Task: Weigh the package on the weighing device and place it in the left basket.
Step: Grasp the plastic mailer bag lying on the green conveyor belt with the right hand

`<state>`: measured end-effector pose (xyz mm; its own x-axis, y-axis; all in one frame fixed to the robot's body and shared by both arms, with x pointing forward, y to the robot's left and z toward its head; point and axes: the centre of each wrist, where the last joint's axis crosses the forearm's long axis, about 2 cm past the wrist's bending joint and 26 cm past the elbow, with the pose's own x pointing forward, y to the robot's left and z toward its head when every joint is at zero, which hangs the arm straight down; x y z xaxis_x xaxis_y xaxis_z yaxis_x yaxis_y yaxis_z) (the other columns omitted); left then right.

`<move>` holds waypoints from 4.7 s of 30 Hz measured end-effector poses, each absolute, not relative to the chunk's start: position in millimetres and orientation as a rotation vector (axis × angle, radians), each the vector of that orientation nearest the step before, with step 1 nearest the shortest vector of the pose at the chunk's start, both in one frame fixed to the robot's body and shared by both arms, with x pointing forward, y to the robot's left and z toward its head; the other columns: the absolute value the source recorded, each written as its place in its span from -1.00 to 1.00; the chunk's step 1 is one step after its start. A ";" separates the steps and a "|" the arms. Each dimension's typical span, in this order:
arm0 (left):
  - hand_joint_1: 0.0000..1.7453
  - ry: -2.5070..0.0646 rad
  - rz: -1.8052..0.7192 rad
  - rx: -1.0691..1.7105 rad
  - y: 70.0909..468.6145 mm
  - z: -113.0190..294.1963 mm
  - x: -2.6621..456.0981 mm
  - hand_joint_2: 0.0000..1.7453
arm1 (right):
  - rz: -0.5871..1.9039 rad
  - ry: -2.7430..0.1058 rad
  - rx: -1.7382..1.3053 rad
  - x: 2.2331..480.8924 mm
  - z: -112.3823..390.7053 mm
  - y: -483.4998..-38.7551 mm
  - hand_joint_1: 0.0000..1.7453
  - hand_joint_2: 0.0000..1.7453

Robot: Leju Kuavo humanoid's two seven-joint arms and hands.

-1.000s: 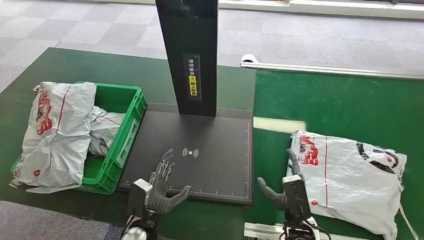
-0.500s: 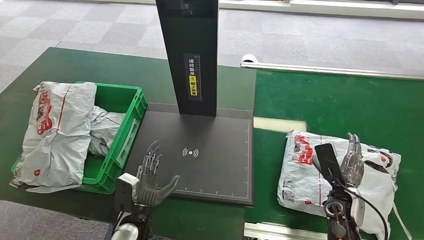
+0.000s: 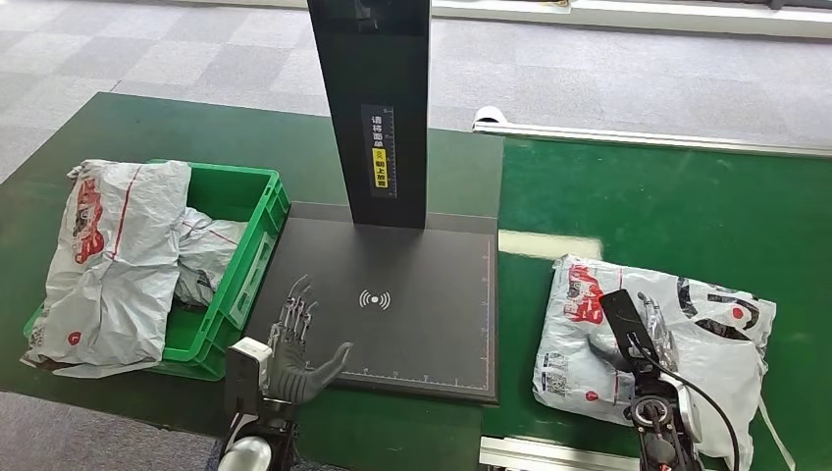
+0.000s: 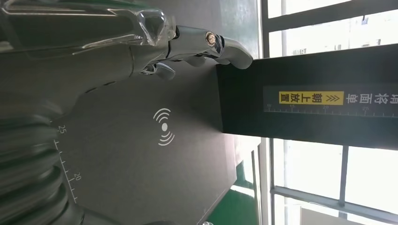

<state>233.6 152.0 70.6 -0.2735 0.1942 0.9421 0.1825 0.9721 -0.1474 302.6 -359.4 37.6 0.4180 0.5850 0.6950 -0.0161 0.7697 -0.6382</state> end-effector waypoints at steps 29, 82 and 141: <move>-1.00 -1.827 0.017 -0.254 153.3 71.3 232.0 1.00 | 0.384 -1.012 -0.636 303.9 33.4 -353.7 1.00 1.00; -1.00 -1.940 0.105 -0.160 179.7 97.5 245.1 1.00 | 0.374 -1.100 -0.797 283.4 71.3 -293.5 -1.00 1.00; -1.00 -1.947 0.151 -0.078 196.1 99.8 234.1 1.00 | 0.179 -1.430 -0.828 266.2 118.2 -308.2 1.00 1.00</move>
